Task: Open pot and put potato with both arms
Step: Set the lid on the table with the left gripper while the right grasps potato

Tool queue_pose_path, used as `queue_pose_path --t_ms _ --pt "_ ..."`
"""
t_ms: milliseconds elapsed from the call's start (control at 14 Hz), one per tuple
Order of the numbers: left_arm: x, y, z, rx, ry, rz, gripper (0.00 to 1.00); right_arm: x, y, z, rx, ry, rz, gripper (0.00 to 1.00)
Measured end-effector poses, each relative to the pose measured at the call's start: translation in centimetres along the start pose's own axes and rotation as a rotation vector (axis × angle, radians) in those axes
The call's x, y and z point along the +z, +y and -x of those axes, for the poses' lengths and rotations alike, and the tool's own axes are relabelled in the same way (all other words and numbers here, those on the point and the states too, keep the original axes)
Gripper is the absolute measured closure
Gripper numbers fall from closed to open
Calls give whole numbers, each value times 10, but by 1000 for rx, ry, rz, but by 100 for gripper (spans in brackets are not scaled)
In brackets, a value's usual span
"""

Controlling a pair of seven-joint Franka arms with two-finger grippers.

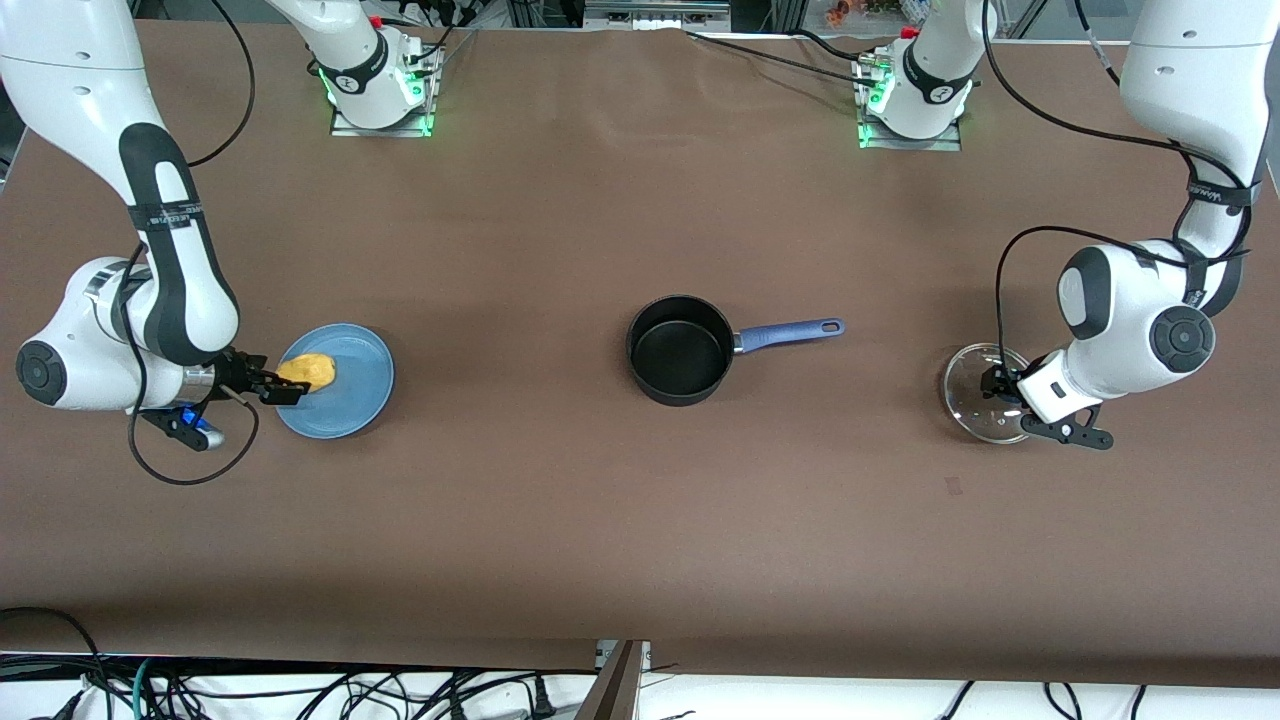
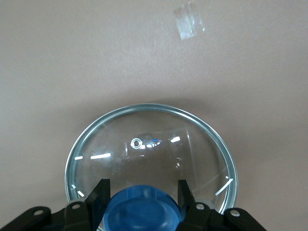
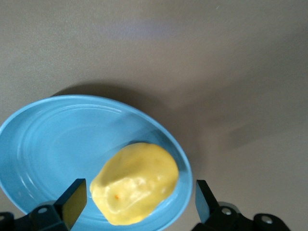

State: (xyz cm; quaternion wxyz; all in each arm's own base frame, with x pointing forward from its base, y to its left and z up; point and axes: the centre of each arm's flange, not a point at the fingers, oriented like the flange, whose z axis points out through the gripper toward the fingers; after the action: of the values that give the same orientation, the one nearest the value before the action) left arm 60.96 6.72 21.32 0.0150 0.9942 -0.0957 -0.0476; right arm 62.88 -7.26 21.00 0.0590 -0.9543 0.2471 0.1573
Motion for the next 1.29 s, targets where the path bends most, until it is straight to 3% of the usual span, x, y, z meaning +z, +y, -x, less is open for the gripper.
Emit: queue_pose_path --t_ms 286,500,571,714,1000,1143,1286 --pt "-13 -5 -6 -17 11 12 31 15 -1 -2 33 -31 -35 0" --pt "-62 -4 -15 -10 -23 28 6 23 -3 -2 60 -51 -69 3" --pt "-80 -3 -17 -7 -30 32 0 23 -3 -2 64 -55 -72 11" --pt "-123 0 -16 -2 -39 37 0 24 -3 -1 71 -66 -74 34" --pt "-243 7 3 5 34 18 0 17 -13 3 67 -89 -77 38" --pt "-300 13 22 7 78 4 0 -6 -26 7 84 -127 -76 38" --pt "-345 19 43 -18 69 9 0 -39 -47 15 142 -163 -68 38"
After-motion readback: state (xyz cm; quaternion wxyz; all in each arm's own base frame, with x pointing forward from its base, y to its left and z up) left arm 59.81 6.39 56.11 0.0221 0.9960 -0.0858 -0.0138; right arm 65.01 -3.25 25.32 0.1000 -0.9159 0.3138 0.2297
